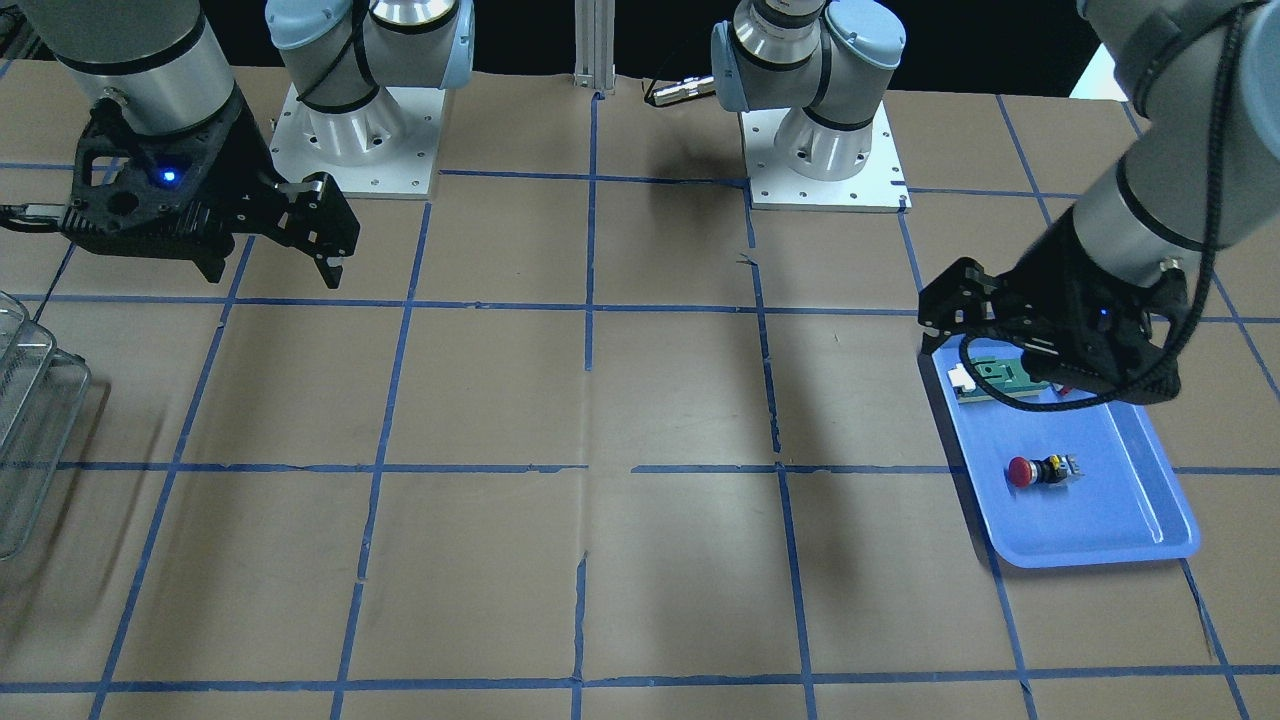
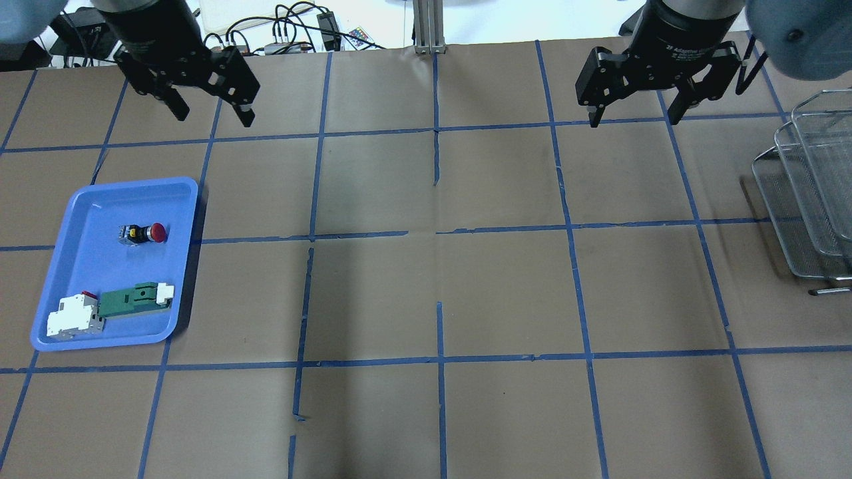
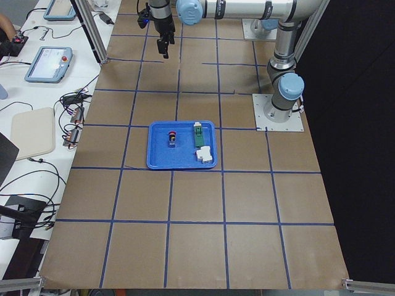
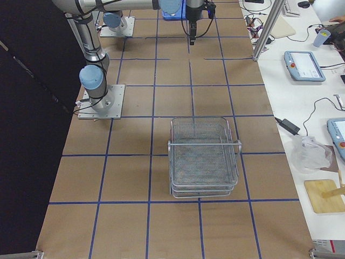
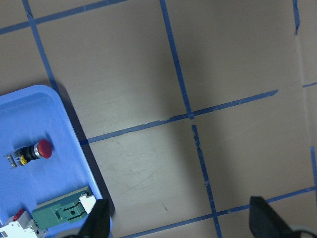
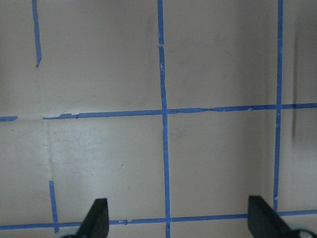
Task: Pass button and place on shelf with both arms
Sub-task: 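Move the left gripper down over the red push button in the blue tray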
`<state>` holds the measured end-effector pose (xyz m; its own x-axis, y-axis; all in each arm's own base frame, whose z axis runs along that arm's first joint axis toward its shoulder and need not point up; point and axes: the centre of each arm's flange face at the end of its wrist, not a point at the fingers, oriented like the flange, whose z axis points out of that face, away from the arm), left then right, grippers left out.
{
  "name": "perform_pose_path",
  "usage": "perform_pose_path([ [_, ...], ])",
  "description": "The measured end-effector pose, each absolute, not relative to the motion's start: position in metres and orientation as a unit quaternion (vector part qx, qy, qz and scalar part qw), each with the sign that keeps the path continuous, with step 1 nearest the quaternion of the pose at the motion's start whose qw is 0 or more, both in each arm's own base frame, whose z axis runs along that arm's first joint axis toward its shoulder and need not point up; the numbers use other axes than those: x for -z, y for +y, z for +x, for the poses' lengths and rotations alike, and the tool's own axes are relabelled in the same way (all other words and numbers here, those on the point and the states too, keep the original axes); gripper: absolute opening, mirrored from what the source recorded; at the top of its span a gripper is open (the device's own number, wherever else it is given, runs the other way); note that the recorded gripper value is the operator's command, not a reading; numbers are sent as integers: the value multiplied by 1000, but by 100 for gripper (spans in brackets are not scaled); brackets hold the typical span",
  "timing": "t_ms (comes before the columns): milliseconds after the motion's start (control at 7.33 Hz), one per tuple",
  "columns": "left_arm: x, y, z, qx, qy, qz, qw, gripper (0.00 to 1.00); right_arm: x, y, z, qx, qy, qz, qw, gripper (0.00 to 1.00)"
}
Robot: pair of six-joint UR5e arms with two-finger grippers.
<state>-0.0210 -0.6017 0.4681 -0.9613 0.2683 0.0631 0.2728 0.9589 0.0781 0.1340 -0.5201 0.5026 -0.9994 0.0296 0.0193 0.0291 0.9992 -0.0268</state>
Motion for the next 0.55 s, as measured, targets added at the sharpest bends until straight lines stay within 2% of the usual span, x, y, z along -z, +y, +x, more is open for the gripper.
perform_pose_path([
  [545, -384, -625, 115, 34, -948, -315, 34, 100, -502, -520, 134, -13, -1000, -16, 9, 100],
])
